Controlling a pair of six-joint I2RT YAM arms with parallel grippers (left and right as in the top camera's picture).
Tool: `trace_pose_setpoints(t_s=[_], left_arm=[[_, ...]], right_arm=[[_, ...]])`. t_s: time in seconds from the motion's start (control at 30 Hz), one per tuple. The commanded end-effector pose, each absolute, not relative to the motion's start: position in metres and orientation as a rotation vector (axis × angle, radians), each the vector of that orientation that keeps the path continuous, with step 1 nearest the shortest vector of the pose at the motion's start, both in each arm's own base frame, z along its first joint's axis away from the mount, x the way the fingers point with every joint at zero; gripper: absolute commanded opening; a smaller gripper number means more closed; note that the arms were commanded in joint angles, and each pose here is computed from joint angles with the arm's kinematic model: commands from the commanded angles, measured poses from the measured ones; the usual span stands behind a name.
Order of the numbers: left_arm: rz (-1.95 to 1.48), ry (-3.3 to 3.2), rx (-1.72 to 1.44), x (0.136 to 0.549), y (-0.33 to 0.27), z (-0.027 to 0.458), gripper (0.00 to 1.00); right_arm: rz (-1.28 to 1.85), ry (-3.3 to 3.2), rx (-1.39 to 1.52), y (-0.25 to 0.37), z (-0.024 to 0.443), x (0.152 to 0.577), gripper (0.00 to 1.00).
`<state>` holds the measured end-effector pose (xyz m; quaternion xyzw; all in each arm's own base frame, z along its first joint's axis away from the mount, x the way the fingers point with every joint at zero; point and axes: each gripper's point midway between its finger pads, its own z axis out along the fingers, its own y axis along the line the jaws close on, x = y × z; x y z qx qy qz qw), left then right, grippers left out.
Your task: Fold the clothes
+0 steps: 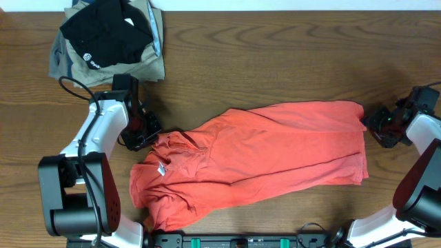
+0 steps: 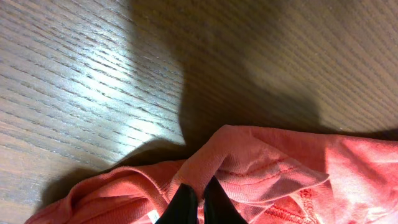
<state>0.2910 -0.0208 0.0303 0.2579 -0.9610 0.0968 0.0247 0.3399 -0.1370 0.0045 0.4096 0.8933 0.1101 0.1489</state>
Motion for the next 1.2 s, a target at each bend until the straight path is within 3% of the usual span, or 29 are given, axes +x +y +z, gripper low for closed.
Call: trace_pose_setpoints(t_s=[0.0, 0.13, 0.23, 0.43, 0.6, 0.8, 0.9, 1.17], left_arm=[[0.266, -2.964, 0.779, 0.284, -0.017, 0.026, 0.06], [0.266, -2.964, 0.779, 0.284, -0.017, 0.026, 0.06], [0.267, -2.965, 0.779, 0.284, -0.017, 0.026, 0.06], [0.268, -2.967, 0.779, 0.285, -0.017, 0.026, 0.06], [0.268, -2.967, 0.779, 0.285, -0.017, 0.026, 0.06], [0.267, -2.967, 0.779, 0.285, -0.017, 0.026, 0.06], [0.269, -2.967, 0.779, 0.285, -0.017, 0.026, 0.06], [0.283, -3.03, 0.675, 0.283, -0.017, 0.043, 0.06]], right_arm=[[0.352, 2.617, 1.129, -0.128, -0.005, 0.338, 0.59], [0.368, 2.628, 1.133, -0.124, -0.005, 0.336, 0.53], [0.371, 2.644, 1.146, -0.122, -0.007, 0.332, 0.41], [0.363, 2.655, 1.155, -0.122, -0.008, 0.329, 0.36], [0.363, 2.656, 1.155, -0.122, -0.008, 0.329, 0.19], [0.362, 2.65, 1.153, -0.123, -0.007, 0.33, 0.11], [0.36, 2.646, 1.152, -0.124, -0.007, 0.331, 0.01], [0.354, 2.611, 1.142, -0.129, 0.016, 0.339, 0.01]])
